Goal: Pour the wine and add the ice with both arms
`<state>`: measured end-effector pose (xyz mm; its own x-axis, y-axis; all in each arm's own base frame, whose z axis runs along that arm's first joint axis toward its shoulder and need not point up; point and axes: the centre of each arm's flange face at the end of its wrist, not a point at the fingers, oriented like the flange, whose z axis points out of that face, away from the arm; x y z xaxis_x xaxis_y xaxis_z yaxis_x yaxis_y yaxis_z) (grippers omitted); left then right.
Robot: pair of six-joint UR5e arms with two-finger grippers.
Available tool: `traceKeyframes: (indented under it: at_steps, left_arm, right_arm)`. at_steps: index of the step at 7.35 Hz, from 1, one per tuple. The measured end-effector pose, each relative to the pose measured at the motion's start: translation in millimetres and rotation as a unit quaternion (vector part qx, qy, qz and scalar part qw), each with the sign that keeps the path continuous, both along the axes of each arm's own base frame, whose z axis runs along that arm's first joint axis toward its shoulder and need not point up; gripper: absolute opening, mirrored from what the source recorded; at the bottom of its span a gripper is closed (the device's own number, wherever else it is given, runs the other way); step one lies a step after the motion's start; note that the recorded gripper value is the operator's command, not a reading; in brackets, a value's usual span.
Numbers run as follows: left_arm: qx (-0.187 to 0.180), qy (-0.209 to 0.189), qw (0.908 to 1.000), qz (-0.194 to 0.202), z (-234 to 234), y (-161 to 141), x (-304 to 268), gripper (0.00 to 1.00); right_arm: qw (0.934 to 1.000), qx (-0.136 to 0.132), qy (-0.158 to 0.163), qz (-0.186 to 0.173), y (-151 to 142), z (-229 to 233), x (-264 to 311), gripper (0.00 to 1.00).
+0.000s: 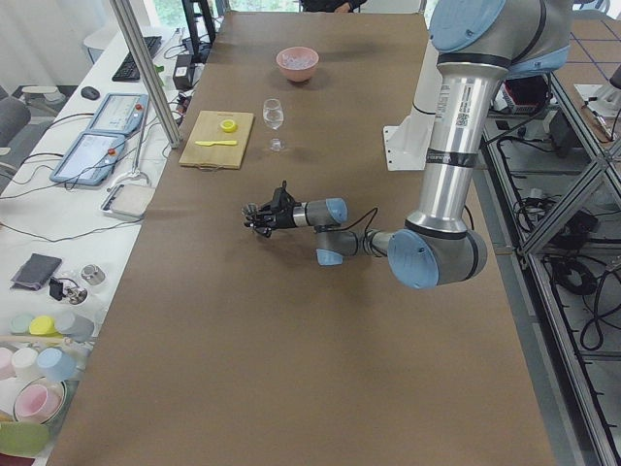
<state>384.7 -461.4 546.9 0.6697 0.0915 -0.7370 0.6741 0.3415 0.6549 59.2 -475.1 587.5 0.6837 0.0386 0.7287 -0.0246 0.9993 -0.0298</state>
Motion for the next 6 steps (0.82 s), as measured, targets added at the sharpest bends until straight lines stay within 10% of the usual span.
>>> traceKeyframes:
  at_steps: [3,5,6]
  left_arm:
    - [0.001,-0.001,1.0000,0.000,-1.9,2.6,3.4,0.00]
    - [0.002,0.000,1.0000,0.001,-4.6,2.7,4.0,0.17]
    - [0.002,-0.001,1.0000,0.002,-4.8,2.6,4.2,0.76]
  right_arm:
    - [1.0000,-0.001,0.000,0.000,0.0,0.8,-0.1,1.00]
    - [1.0000,0.000,0.000,0.000,-0.1,0.0,-0.2,1.00]
    - [1.0000,0.001,-0.001,0.000,0.0,-0.8,-0.2,1.00]
